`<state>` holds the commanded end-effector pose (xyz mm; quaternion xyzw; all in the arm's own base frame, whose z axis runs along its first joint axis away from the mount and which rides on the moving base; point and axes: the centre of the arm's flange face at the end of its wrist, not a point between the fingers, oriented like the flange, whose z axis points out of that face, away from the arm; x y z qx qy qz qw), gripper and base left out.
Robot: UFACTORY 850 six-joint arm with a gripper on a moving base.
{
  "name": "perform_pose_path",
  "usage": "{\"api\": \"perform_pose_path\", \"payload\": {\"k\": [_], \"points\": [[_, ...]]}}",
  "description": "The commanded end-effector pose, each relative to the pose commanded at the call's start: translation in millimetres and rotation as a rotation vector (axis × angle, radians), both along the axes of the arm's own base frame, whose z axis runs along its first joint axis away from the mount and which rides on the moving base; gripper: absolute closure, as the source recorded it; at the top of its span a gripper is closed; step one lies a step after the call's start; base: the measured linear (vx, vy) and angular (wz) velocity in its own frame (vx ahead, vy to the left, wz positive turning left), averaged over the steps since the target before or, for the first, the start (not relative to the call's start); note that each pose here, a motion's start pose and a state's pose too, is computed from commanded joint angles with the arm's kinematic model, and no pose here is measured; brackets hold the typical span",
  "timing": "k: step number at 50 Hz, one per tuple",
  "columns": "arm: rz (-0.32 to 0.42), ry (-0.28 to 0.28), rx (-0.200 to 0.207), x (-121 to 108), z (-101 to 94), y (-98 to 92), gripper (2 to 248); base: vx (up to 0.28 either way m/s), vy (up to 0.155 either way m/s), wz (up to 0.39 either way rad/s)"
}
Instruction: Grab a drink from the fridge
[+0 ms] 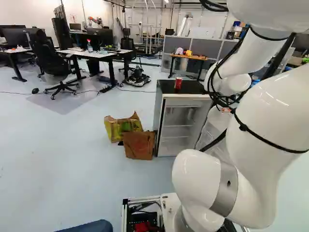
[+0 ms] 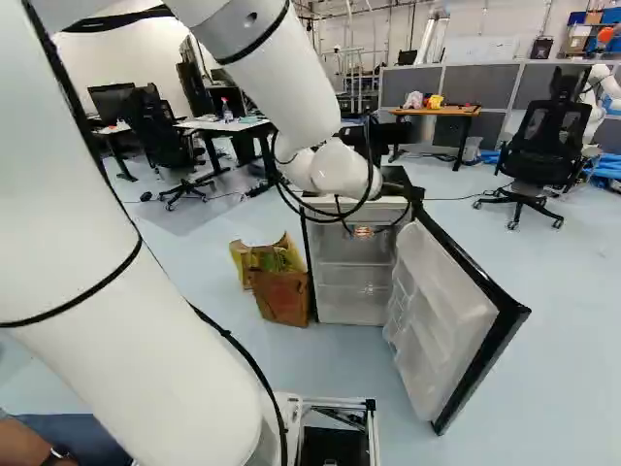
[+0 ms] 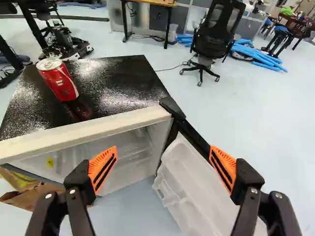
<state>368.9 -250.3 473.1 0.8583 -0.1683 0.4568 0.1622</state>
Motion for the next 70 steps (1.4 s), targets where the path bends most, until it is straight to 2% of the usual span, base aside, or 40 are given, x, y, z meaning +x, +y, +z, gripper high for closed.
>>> {"api": "perform_pose_path", "payload": {"k": [17, 31, 49, 70], "points": [[-0.07, 0.033, 0.024, -4, 13.0, -24.9, 3, 0.0, 0.0, 0.0], [-0.149, 0.047, 0.068, -8, 23.9, -45.7, 3, 0.0, 0.0, 0.0], [-0.267, 0.062, 0.162, -14, 36.8, -71.1, 3, 0.0, 0.0, 0.0], [-0.388, 0.078, 0.297, -19, 51.9, -97.7, 3, 0.0, 0.0, 0.0]]}}
